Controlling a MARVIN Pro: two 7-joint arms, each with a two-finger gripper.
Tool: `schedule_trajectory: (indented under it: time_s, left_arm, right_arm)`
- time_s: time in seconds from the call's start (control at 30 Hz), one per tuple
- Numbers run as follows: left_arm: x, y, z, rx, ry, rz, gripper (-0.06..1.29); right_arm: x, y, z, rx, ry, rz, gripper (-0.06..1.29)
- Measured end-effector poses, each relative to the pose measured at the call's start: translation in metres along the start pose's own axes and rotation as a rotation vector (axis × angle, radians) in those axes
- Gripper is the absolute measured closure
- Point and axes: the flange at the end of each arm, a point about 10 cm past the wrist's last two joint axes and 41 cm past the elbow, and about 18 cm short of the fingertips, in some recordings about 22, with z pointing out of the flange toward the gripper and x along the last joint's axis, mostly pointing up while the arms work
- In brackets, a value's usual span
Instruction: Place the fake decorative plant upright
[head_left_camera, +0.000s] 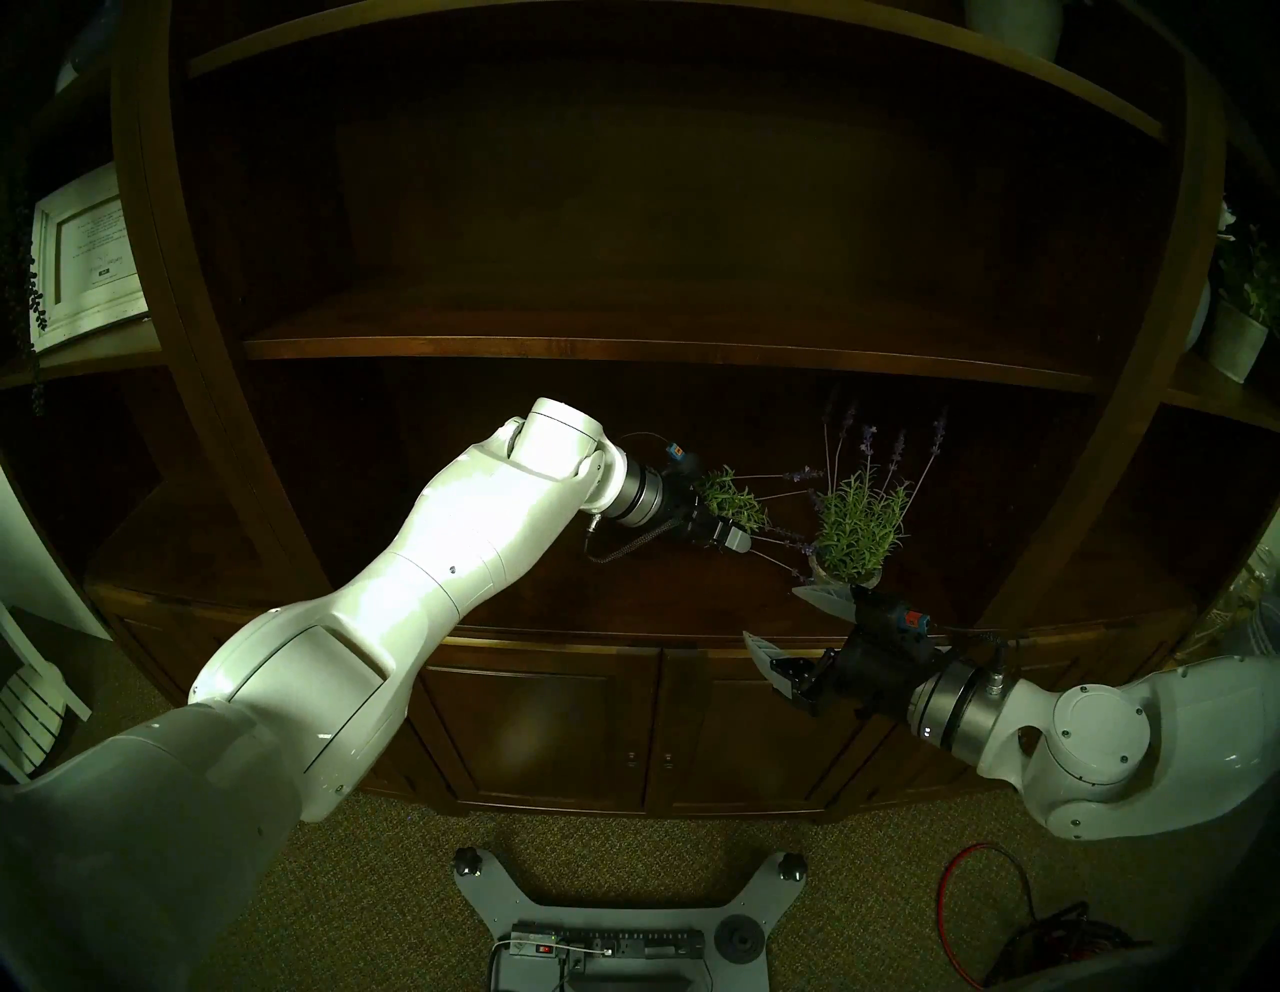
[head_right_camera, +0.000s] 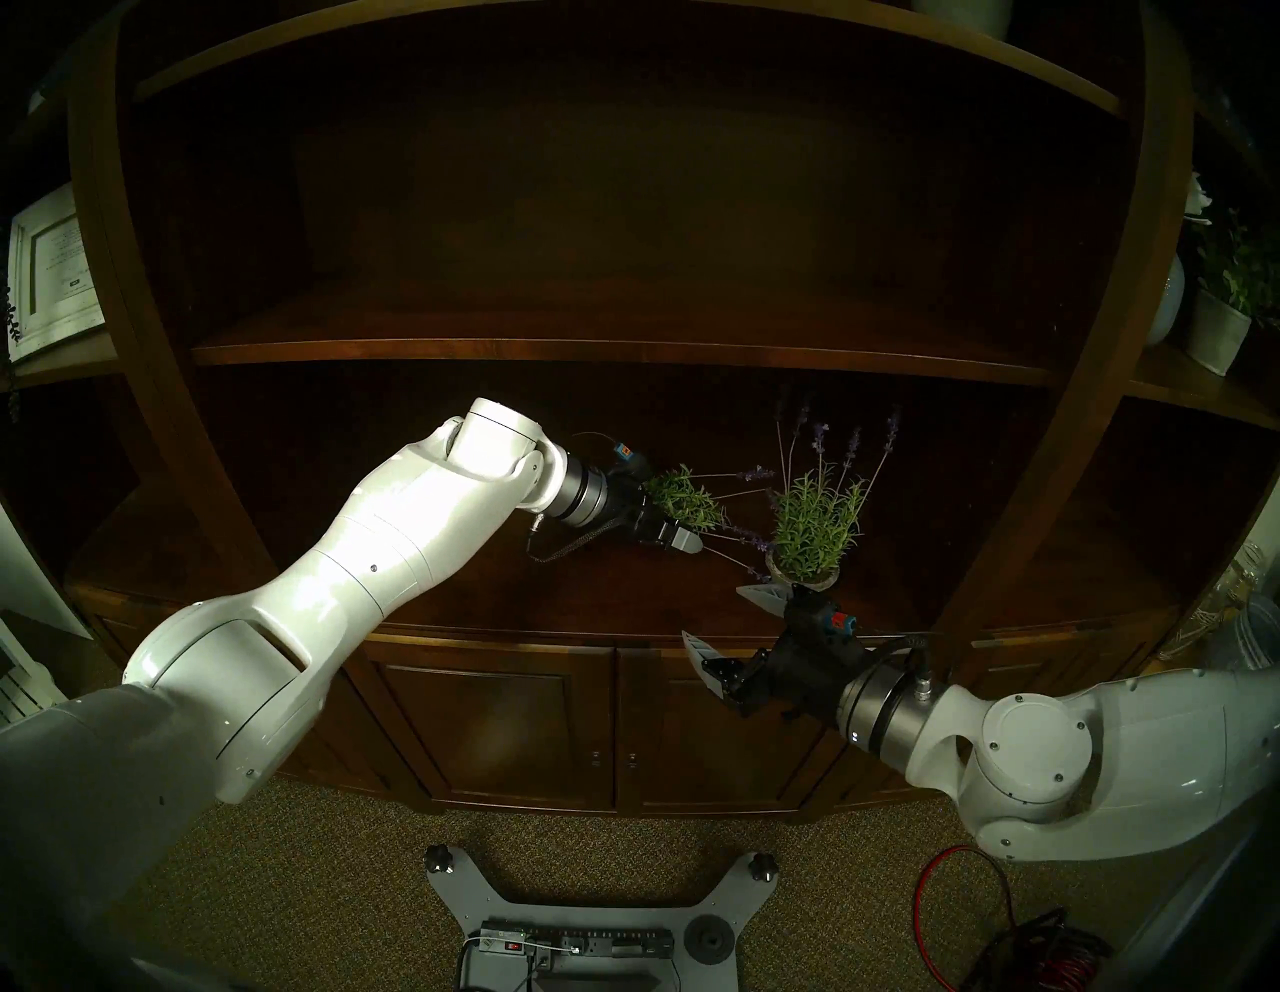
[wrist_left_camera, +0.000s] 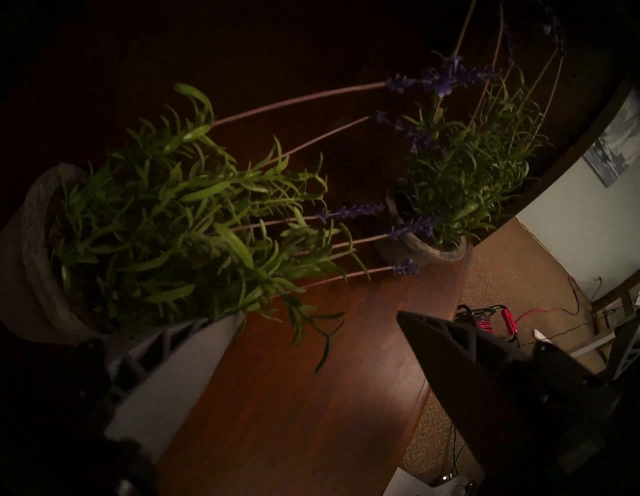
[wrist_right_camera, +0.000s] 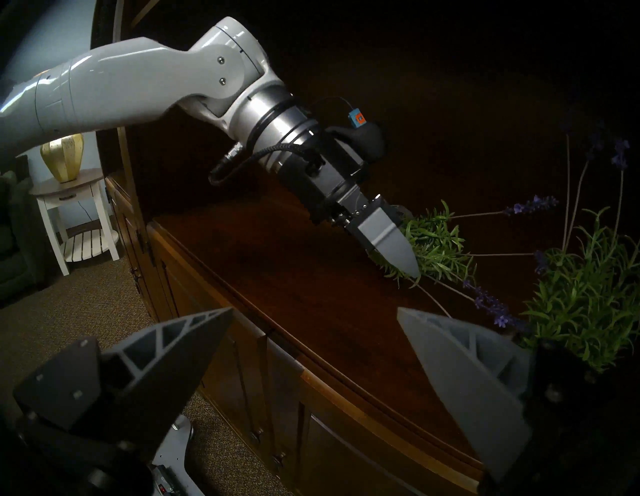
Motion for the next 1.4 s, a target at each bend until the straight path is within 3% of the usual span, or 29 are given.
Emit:
schedule_trajectory:
  time_s: [0.53,0.97,1.4]
  left_arm:
    - [-0.004,-0.015,-0.02,-0.022,-0.029,0.055,0.02]
    - [0.002,-0.004,-0.048,-0.045,-0.019,0.121,0.02]
    - [-0.006,-0.018,-0.075,0.04,-0.053,0.101,0.02]
  right_arm:
    - [0.001,0.0,0.0,0.006,0.007,0.003,-0.01]
    - [0.001,0.0,0.0,0.004,0.009,0.004,-0.01]
    - [0.0,0.0,0.001,0.002,0.01,0.005,-0.01]
